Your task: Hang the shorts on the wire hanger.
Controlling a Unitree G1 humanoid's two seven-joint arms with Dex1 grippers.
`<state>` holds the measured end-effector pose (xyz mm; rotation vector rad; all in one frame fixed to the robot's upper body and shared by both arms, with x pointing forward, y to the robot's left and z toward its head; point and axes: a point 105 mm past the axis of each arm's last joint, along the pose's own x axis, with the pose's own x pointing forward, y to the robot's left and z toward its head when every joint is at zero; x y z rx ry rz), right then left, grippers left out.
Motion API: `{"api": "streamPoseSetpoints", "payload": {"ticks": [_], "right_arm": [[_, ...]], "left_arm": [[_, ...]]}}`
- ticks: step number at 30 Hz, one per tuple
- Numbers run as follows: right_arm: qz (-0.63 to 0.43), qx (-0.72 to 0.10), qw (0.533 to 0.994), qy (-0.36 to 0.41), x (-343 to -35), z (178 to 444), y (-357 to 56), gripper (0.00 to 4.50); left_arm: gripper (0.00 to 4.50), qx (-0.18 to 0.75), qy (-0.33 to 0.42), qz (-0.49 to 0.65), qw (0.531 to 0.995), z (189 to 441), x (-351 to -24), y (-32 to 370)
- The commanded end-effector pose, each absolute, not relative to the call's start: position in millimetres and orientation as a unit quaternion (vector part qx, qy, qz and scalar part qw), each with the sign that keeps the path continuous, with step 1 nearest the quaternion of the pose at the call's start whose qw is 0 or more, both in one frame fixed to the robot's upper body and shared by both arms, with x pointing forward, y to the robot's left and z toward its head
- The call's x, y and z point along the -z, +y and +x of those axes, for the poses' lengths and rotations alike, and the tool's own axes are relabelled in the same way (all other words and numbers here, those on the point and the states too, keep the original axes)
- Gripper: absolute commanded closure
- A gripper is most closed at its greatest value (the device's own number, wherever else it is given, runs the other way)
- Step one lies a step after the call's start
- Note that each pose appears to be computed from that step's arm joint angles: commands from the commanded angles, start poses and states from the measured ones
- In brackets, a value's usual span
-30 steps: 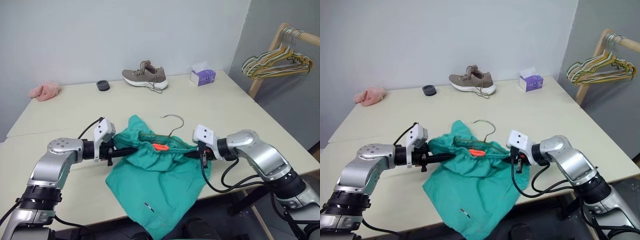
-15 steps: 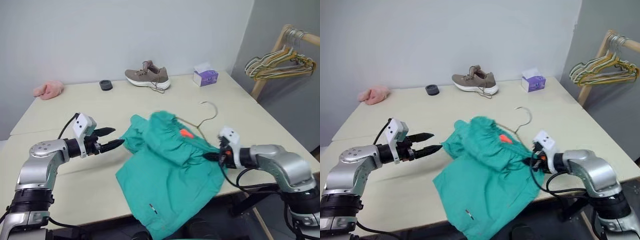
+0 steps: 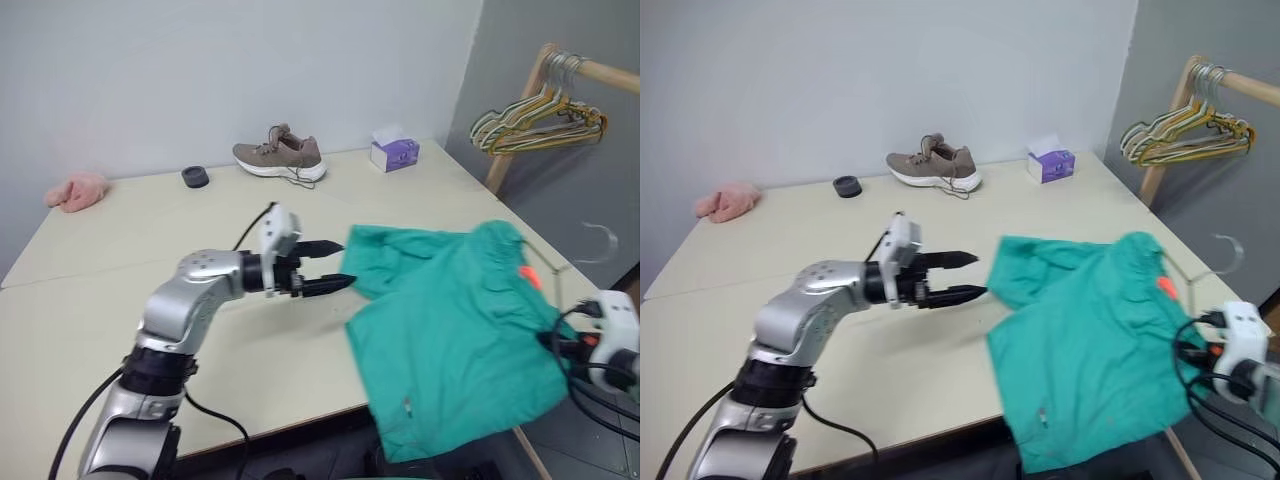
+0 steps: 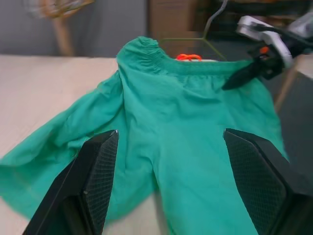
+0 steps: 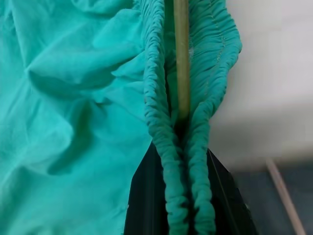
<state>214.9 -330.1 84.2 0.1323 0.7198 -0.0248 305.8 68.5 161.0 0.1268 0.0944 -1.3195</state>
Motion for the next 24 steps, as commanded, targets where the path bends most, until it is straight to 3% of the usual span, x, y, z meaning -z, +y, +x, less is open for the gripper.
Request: {"api": "streamPoseSetpoints", "payload": {"ticks": [1,5,9,17,24], "right_arm": [[0.053,0.114,0.937,0.326,-106,199,-372,4.5],[0.036,0.193,0.931,0.308,-120,185,-405,4.5],[0.01,0.232,0.934,0.27,-147,191,-424,4.5],[-0.051,0.259,0.948,0.177,-217,234,-438,4.5],[-0.037,0.28,0.947,0.154,-239,258,-451,4.5]], "left_arm": [[0.88,0.624,0.017,0.086,0.776,305,-169,49],[0.01,0.625,-0.009,0.088,0.775,309,-176,25],[0.01,0.617,-0.03,0.094,0.781,314,-188,9],[0.01,0.584,-0.08,0.111,0.8,327,-220,-12],[0.01,0.574,-0.094,0.123,0.804,325,-228,-23]]}}
